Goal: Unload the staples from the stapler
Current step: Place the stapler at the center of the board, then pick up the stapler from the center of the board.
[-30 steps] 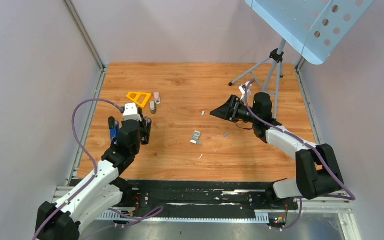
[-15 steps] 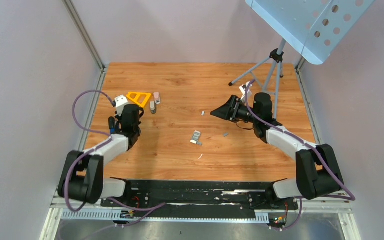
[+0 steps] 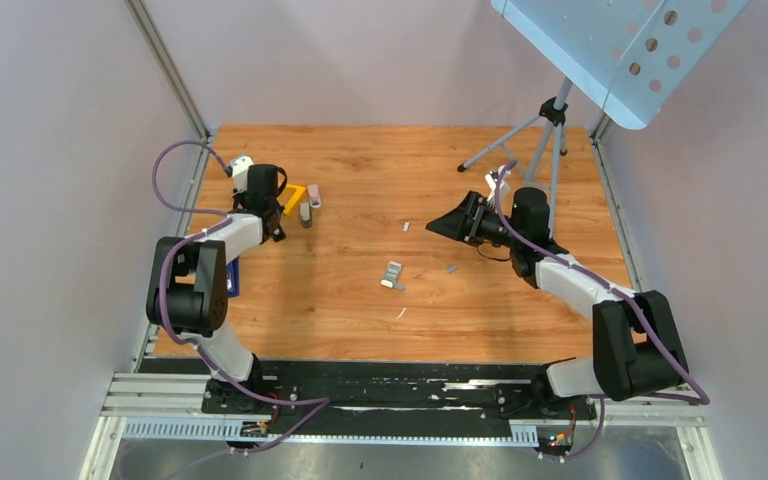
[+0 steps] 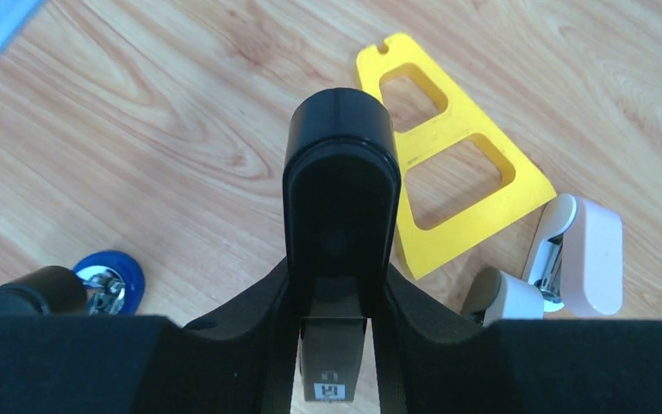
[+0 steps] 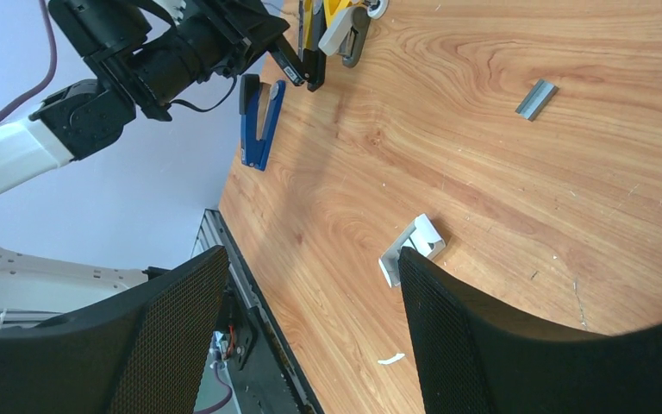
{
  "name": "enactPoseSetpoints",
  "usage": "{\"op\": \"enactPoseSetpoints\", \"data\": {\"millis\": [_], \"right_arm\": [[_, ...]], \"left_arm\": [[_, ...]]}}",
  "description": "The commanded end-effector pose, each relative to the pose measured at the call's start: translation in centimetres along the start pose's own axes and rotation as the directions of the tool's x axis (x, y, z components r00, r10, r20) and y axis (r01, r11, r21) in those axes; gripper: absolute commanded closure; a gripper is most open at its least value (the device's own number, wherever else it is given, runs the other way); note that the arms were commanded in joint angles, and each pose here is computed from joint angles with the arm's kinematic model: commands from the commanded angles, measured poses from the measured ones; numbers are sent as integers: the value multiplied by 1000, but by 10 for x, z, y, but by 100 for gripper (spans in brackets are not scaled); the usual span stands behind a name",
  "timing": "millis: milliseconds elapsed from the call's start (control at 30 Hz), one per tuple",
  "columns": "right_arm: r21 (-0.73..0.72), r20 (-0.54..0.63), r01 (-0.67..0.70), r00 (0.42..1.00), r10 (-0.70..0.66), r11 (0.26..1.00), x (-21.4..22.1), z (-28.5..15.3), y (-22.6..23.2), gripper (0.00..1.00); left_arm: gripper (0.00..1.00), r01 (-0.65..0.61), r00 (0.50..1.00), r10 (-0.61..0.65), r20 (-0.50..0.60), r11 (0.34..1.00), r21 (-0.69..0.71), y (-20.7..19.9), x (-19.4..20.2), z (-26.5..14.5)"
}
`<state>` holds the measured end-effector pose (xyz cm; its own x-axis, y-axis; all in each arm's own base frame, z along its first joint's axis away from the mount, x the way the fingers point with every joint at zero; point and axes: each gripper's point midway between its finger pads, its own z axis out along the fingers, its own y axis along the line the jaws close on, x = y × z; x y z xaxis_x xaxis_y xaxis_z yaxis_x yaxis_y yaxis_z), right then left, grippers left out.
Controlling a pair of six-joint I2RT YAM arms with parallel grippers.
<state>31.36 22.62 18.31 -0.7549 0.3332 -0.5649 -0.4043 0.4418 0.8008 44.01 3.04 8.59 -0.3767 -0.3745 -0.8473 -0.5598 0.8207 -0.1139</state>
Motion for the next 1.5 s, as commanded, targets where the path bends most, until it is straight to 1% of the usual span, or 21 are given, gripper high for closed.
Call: {"op": "enactPoseSetpoints", "data": {"millis": [0, 33, 100, 200, 300, 333, 500, 600, 667, 700, 833, 933, 1000, 1100, 1233, 1367, 1467], "right_arm": [[7, 38, 18, 999, -18, 1000, -7, -6, -2, 24], [8, 38, 17, 999, -17, 1000, -7, -6, -3, 24], [10, 39, 15, 999, -15, 1000, -7, -6, -4, 24], [8, 39, 16, 999, -17, 1000, -7, -6, -4, 24], [8, 40, 14, 999, -15, 1000, -7, -6, -4, 24], [8, 41, 16, 999, -16, 1000, -7, -7, -3, 24], [6, 43, 18, 999, -18, 1000, -7, -7, -3, 24], [3, 45, 21, 999, -21, 1000, -7, -8, -3, 23], [4, 45, 21, 999, -21, 1000, -6, -8, -4, 23], [5, 43, 21, 999, -21, 1000, -6, -8, -4, 23], [8, 42, 18, 999, -18, 1000, -4, -8, -5, 23], [10, 41, 17, 999, -17, 1000, -3, -8, -6, 23], [11, 41, 17, 999, -17, 1000, -3, -9, -6, 23], [15, 42, 17, 999, -18, 1000, -2, -9, -6, 23], [19, 42, 19, 999, -20, 1000, -1, -10, -7, 23], [22, 42, 18, 999, -19, 1000, -1, -10, -8, 23], [25, 39, 16, 999, -17, 1000, 0, -9, -10, 23]], "left_arm": [[53, 49, 994, -41, -103, 996, 79, -12, 12, 6], [44, 57, 992, -46, -114, 994, 95, -14, 13, 6], [28, 70, 991, -54, -125, 990, 125, -19, 12, 3], [16, 70, 992, -49, -116, 980, 184, -28, -1, -8], [3, 30, 997, -10, -76, 964, 262, -35, -23, -27], [1, 11, 998, 6, -58, 958, 287, -37, -31, -35], [0, -95, 995, 75, 67, 921, 377, -32, -64, -80], [0, -130, 990, 104, 91, 928, 350, -7, -60, -97], [0, -138, 989, 110, 97, 928, 347, 8, -55, -107], [0, -120, 991, 97, 88, 938, 324, 24, -53, -105], [0, -31, 1000, 31, 4, 964, 264, 70, -35, -100], [0, 30, 998, -18, -58, 974, 225, 95, -22, -90], [0, 66, 992, -43, -122, 979, 192, 109, -13, -82], [0, 96, 975, -56, -214, 979, 182, 115, 2, -68], [1, 85, 950, -27, -310, 981, 175, 119, 21, -50], [11, 58, 923, 1, -384, 988, 142, 125, 34, -37], [20, 33, 898, 21, -440, 993, 115, 131, 43, -29]]}}
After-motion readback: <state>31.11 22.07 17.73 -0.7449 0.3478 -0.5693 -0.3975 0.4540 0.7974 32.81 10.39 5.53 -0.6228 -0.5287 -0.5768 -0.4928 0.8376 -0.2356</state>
